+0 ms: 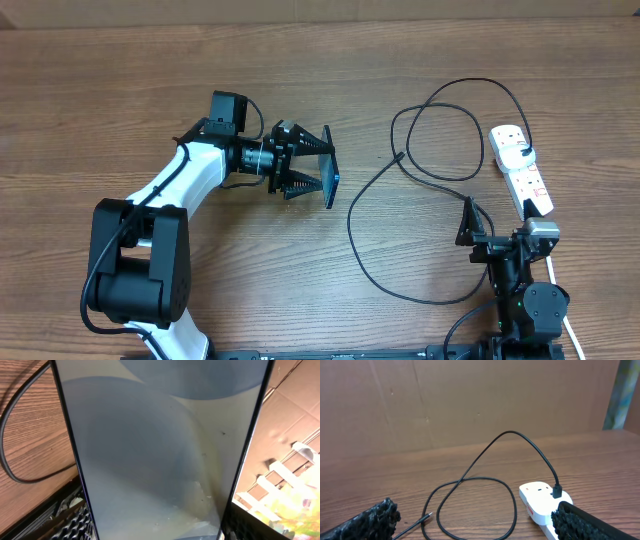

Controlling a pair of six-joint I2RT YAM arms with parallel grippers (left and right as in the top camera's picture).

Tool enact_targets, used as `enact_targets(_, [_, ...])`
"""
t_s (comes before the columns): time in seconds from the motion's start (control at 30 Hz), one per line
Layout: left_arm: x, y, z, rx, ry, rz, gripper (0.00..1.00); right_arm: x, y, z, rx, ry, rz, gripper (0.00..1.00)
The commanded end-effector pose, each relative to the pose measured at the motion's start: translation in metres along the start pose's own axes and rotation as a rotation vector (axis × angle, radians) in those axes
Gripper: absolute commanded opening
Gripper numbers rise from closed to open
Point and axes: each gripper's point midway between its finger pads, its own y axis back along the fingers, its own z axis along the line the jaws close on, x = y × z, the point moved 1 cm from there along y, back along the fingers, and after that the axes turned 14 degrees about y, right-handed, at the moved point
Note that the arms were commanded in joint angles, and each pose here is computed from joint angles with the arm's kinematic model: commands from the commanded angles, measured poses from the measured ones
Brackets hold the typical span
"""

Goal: Plug charger to phone and switch on socket
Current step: 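Lift the phone with the left gripper and tilt it upright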

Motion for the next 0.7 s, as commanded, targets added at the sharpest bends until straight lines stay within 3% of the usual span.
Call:
enact_targets(0.0, [0.007, 0.001, -0.011, 0.025, -0.006, 0.051, 0.59, 0.002, 0.0, 0.001, -0.001, 0.004, -0.004, 1.0])
enact_targets(0.53, [0.005, 0.001, -0.014, 0.03, -0.092, 0.042, 0.58, 0.002, 0.0, 0.001, -0.001, 0.004, -0.004, 1.0])
enact_targets(0.67, [-0.009, 0.001, -0.015, 0.012, -0.134, -0.04, 0.58, 0.002, 0.0, 0.001, -0.001, 0.004, -0.001, 1.0])
